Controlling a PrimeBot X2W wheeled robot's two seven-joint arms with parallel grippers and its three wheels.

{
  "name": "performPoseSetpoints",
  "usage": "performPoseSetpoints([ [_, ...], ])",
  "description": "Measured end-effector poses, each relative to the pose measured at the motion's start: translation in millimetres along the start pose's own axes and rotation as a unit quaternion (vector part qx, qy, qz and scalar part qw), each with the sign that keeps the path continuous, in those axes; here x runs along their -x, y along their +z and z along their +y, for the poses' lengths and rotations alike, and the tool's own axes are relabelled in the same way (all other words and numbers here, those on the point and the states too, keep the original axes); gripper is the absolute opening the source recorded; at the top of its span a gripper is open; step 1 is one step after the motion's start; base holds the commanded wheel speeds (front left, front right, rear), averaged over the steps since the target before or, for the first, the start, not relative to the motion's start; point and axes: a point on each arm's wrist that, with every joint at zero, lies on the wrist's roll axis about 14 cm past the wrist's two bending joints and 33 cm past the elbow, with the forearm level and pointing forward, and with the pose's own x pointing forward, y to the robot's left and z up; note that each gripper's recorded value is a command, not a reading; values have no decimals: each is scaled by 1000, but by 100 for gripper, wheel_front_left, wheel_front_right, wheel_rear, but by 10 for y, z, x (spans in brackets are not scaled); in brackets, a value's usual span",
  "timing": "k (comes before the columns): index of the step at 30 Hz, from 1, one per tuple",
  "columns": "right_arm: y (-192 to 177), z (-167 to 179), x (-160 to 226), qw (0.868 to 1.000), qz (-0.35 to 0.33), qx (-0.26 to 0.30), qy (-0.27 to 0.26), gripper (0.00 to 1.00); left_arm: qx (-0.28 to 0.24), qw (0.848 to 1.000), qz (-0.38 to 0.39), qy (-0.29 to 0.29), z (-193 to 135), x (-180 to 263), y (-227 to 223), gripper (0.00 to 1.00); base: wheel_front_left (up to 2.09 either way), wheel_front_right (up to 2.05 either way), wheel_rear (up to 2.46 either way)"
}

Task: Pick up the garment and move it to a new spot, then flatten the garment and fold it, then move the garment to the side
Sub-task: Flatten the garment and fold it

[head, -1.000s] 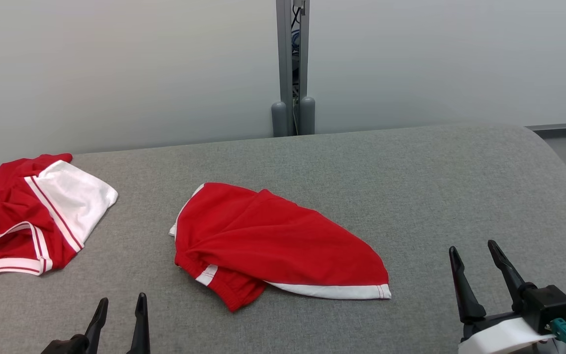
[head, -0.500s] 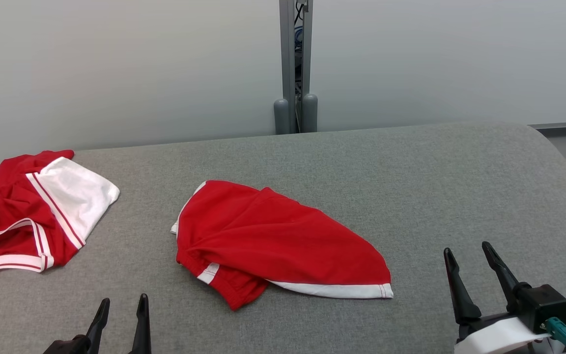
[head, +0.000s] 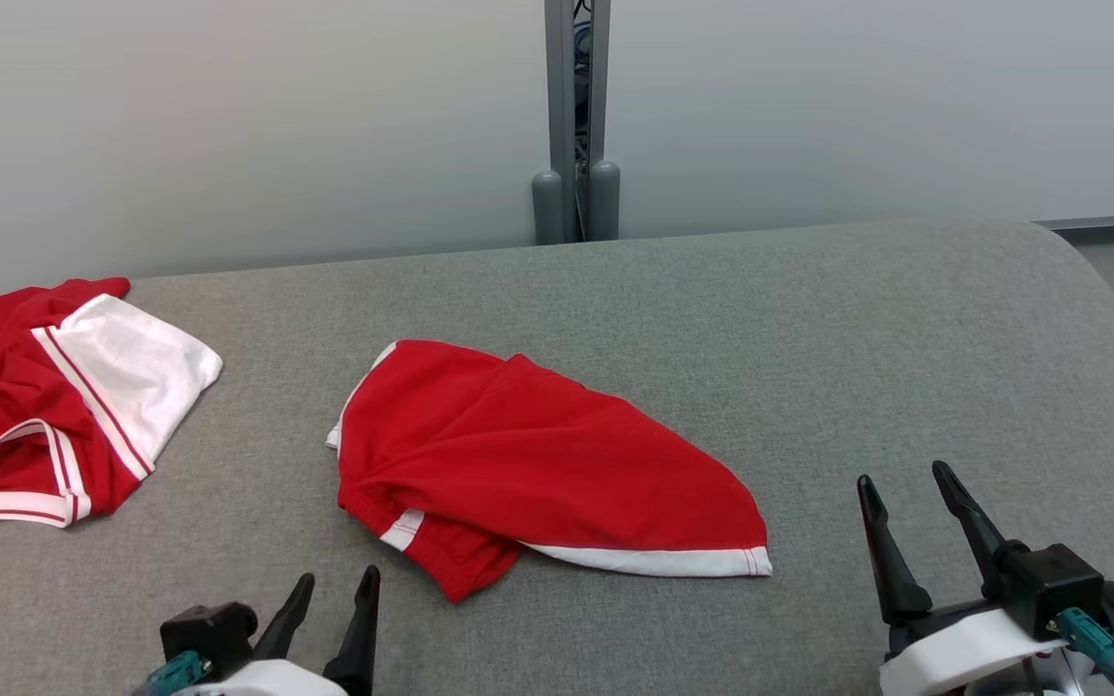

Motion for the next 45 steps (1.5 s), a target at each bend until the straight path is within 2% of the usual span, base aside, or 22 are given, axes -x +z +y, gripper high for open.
performPoseSetpoints([
  [7, -41, -29, -54, 1000, 7, 2, -3, 100, 43, 997, 61, -20, -131, -251, -225, 100, 0, 0, 0],
  [19, -156, -188, -52, 999, 26, 6, -26, 100, 92, 992, 86, -20, -139, -527, -357, 100, 0, 0, 0],
  [23, -156, -220, -46, 999, 26, 7, -31, 100, 114, 990, 85, -22, -174, -573, -367, 72, 0, 0, 0],
  [24, -153, -224, -43, 999, 25, 7, -31, 100, 116, 989, 87, -22, -173, -576, -378, 50, 0, 0, 0],
  [25, -151, -228, -39, 999, 25, 7, -32, 100, 116, 989, 87, -22, -171, -576, -384, 43, 0, 0, 0],
  [27, -145, -235, -34, 999, 24, 8, -33, 100, 115, 989, 85, -24, -176, -587, -378, 20, 0, 0, 0],
  [31, -134, -245, -28, 999, 23, 11, -34, 100, 119, 989, 79, -32, -222, -600, -352, 0, 0, 0, 0],
  [38, -217, -135, -31, 999, 35, 6, -18, 100, 112, 991, 64, -41, -258, -602, -297, 0, 0, 0, 0],
  [45, -581, 150, -23, 994, 108, 4, 28, 100, 98, 993, 39, -50, -243, -566, -161, 0, 0, 0, 0],
])
